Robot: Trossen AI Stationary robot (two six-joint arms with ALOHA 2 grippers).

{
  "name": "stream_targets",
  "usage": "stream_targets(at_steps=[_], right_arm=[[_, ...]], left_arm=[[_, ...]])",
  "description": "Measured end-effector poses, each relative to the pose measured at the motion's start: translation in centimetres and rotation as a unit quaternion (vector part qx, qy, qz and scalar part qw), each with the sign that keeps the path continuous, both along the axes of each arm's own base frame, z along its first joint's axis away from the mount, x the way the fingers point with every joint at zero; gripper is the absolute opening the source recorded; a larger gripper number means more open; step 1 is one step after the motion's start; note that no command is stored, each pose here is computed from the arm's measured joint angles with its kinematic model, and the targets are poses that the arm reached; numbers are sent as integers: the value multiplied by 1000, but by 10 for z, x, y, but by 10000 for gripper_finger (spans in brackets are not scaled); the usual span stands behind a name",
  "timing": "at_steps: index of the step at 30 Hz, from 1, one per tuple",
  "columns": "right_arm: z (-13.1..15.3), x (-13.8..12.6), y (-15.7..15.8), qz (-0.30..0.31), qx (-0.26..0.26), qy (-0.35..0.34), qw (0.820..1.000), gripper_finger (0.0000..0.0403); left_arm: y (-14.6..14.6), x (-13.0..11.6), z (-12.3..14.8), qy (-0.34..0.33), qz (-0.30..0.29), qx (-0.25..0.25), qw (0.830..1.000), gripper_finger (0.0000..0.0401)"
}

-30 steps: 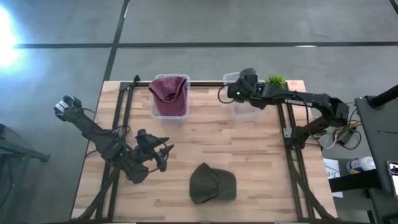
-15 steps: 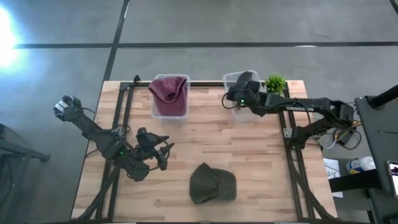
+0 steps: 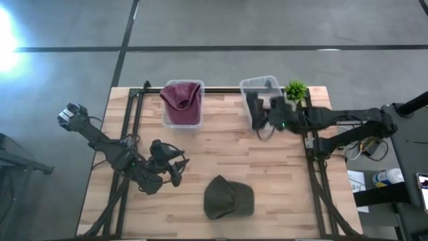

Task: Pick & Place hat
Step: Put the black cap into the right transparent bin

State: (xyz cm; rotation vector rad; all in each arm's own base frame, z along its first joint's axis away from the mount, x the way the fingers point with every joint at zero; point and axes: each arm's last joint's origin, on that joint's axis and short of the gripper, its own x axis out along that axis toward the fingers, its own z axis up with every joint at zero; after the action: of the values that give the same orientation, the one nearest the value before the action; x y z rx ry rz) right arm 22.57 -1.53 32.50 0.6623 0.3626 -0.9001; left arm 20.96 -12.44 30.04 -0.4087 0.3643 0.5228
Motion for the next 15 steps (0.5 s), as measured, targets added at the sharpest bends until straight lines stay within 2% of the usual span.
stream_targets(at_steps=[3, 7, 11, 15], right_arm=[[-11, 11, 35, 66, 57, 1, 996, 219], [-43, 28, 85, 98, 131, 28, 986, 219], [-81, 31, 132, 82, 210, 59, 973, 219], [-107, 19, 179, 38, 280, 44, 958, 219]], left_arm=[[-5, 8, -9, -1, -31, -18, 999, 177], [-16, 25, -24, -9, -91, -48, 995, 177], [-27, 39, -45, 10, -130, -67, 989, 177], [-40, 52, -66, 45, -164, -90, 981, 177]])
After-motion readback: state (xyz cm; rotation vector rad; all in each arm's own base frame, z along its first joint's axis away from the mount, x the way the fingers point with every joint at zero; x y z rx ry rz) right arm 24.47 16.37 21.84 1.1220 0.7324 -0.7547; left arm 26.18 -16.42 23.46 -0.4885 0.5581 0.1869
